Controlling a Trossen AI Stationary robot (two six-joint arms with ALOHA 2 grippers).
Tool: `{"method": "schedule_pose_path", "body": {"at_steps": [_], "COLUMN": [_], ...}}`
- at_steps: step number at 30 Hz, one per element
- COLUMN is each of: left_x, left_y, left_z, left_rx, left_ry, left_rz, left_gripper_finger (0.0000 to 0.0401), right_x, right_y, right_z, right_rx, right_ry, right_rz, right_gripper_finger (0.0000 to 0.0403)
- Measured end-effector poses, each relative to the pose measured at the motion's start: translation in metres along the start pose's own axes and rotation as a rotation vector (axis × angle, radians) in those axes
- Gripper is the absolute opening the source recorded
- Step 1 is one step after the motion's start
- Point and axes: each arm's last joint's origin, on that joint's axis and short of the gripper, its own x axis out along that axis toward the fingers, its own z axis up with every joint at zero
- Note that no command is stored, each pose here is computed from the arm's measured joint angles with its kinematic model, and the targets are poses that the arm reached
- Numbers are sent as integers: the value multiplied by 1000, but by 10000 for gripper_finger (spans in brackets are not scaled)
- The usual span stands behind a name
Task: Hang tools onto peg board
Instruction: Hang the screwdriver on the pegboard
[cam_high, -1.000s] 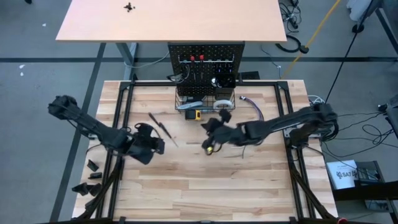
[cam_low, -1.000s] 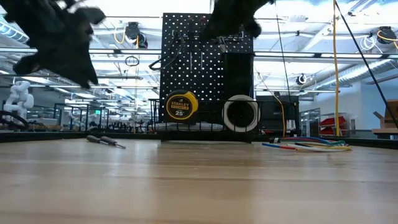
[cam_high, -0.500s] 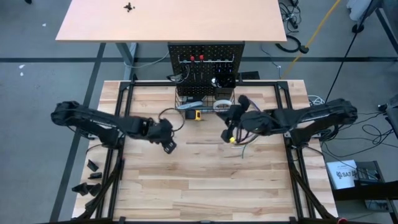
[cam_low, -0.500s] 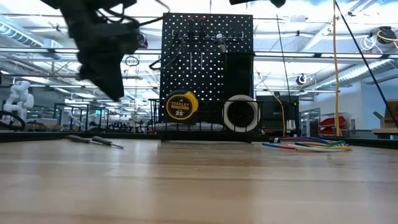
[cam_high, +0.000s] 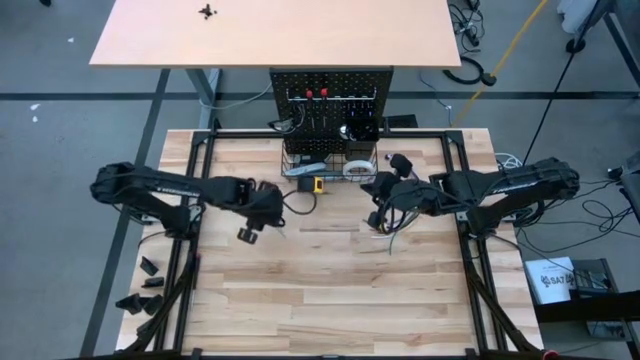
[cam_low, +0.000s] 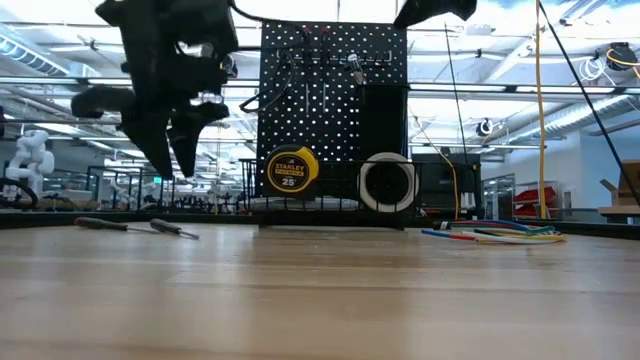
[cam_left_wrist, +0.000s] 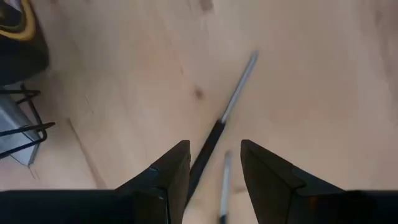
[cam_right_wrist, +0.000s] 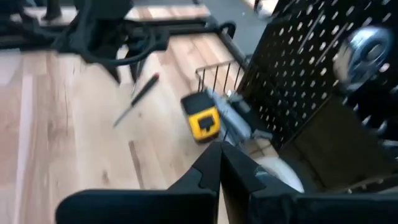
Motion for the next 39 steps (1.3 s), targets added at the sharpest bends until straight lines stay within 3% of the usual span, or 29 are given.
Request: {"method": "schedule_pose_path", "body": {"at_steps": [4,11,24,39], "left_x": [7,29,66,68], "left_y": [16,38,41,41], "left_z": [-9,-23,-28,-25], "left_rx": [94,135,197,167], "left_ry": [37,127,220,211], "left_rz": [-10,-60,-194,-177], "left_gripper_finger": [146,146,146,139], "right_x": [0,0,-1,0], "right_y": [-1,-2,-4,-5], "right_z": [-4,-6,-13,-13], "right_rx": [-21,-34,-70,-81], "right_ry": [41,52,118,122], "right_rz": [-6,-13,-30,-38], "right_gripper_finger": [0,0,0,0]}}
